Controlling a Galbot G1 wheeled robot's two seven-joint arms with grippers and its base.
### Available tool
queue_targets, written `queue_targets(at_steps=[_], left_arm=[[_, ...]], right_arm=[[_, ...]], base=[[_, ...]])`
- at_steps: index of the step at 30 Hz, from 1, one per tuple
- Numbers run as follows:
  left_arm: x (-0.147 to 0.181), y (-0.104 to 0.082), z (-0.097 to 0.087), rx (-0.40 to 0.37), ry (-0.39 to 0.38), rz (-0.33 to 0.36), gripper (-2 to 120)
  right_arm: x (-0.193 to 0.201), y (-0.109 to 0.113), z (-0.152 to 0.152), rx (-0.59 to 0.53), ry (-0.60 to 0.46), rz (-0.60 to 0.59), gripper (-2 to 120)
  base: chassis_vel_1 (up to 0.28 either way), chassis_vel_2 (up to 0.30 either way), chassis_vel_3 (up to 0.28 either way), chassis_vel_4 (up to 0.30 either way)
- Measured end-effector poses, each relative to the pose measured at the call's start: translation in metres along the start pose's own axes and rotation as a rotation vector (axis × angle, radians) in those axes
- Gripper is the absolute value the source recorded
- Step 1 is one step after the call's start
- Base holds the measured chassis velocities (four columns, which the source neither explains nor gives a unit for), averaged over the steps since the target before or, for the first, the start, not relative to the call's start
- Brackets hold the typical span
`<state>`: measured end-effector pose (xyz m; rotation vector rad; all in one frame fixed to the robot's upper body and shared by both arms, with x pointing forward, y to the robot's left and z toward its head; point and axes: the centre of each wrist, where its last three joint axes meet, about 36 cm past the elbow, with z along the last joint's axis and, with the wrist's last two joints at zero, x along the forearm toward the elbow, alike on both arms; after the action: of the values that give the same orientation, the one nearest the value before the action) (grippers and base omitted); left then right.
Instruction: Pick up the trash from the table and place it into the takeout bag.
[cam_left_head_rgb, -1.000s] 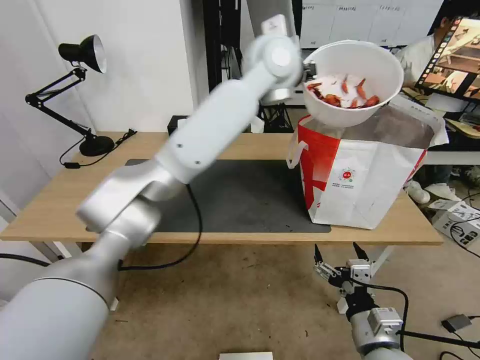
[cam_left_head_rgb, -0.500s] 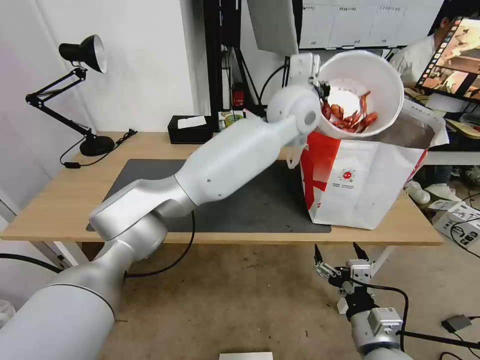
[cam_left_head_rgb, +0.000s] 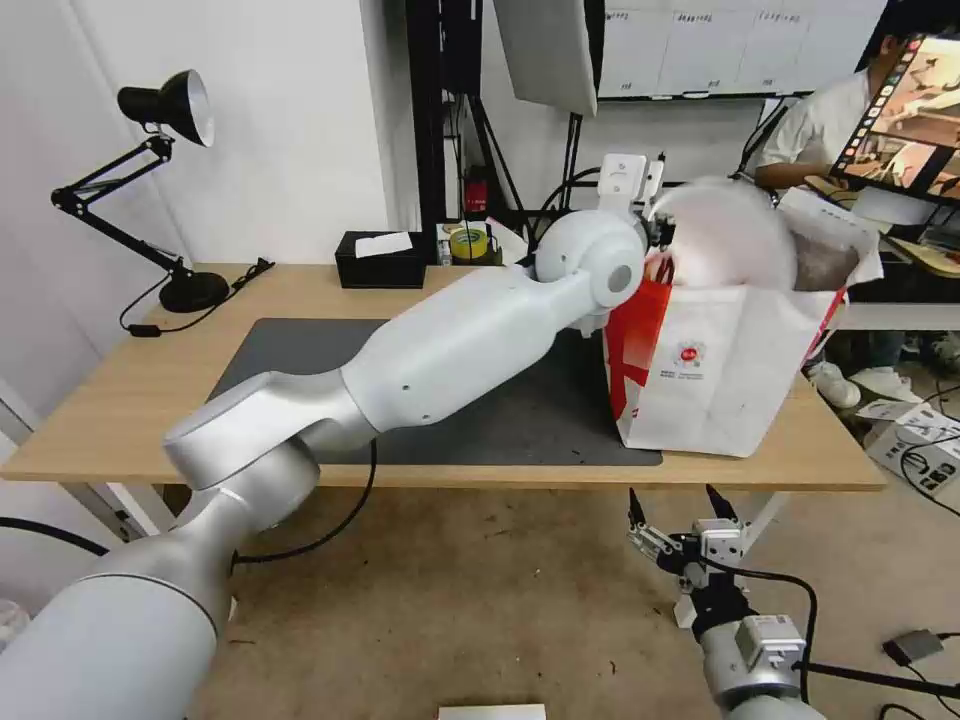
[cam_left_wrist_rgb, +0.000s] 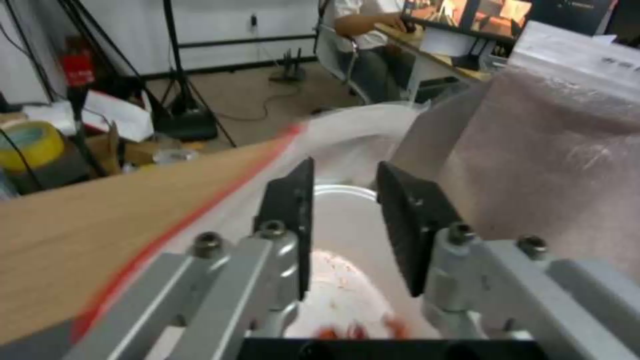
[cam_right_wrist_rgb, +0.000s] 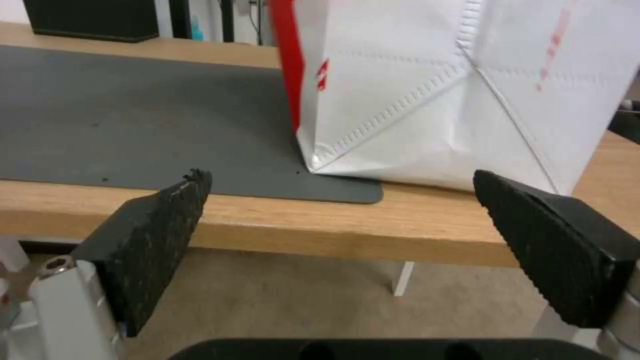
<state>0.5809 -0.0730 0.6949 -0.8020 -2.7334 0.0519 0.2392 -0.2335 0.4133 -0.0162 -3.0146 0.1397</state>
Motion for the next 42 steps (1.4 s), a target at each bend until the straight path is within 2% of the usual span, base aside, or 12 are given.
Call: queue_targets(at_steps=[5, 9, 12, 16, 19, 20, 23, 24, 28, 31, 37, 42], left_arm=[[0.003, 0.005, 0.000, 0.026, 0.011, 0.009, 51], [0.013, 0.021, 0.007, 0.050, -0.015, 0.013, 66], [0.027, 0.048, 0.028, 0.037, -0.093, -0.023, 81], [0.037, 0.067, 0.047, 0.002, -0.167, -0.032, 90], [0.053, 0.090, 0.080, -0.024, -0.268, 0.003, 103], [0.053, 0.090, 0.080, -0.024, -0.268, 0.003, 103], [0.072, 0.117, 0.115, -0.028, -0.374, 0.039, 110], [0.072, 0.117, 0.115, -0.028, -0.374, 0.039, 110], [0.095, 0.150, 0.140, -0.053, -0.470, 0.038, 113], [0.126, 0.187, 0.165, -0.096, -0.518, 0.012, 115], [0.160, 0.209, 0.201, -0.081, -0.539, -0.030, 111], [0.219, 0.238, 0.235, -0.108, -0.533, -0.115, 103]], right_arm=[[0.000, 0.000, 0.000, 0.000, 0.000, 0.000, 100], [0.000, 0.000, 0.000, 0.000, 0.000, 0.000, 100], [0.000, 0.000, 0.000, 0.000, 0.000, 0.000, 100], [0.000, 0.000, 0.000, 0.000, 0.000, 0.000, 100], [0.000, 0.000, 0.000, 0.000, 0.000, 0.000, 100], [0.000, 0.000, 0.000, 0.000, 0.000, 0.000, 100], [0.000, 0.000, 0.000, 0.000, 0.000, 0.000, 100], [0.000, 0.000, 0.000, 0.000, 0.000, 0.000, 100], [0.000, 0.000, 0.000, 0.000, 0.000, 0.000, 100], [0.000, 0.000, 0.000, 0.000, 0.000, 0.000, 100], [0.000, 0.000, 0.000, 0.000, 0.000, 0.001, 100], [0.000, 0.000, 0.000, 0.000, 0.000, 0.000, 100]], base=[[0.000, 0.000, 0.000, 0.000], [0.000, 0.000, 0.000, 0.000], [0.000, 0.000, 0.000, 0.000], [0.000, 0.000, 0.000, 0.000], [0.000, 0.000, 0.000, 0.000], [0.000, 0.000, 0.000, 0.000], [0.000, 0.000, 0.000, 0.000], [0.000, 0.000, 0.000, 0.000], [0.000, 0.000, 0.000, 0.000], [0.000, 0.000, 0.000, 0.000], [0.000, 0.000, 0.000, 0.000], [0.000, 0.000, 0.000, 0.000]])
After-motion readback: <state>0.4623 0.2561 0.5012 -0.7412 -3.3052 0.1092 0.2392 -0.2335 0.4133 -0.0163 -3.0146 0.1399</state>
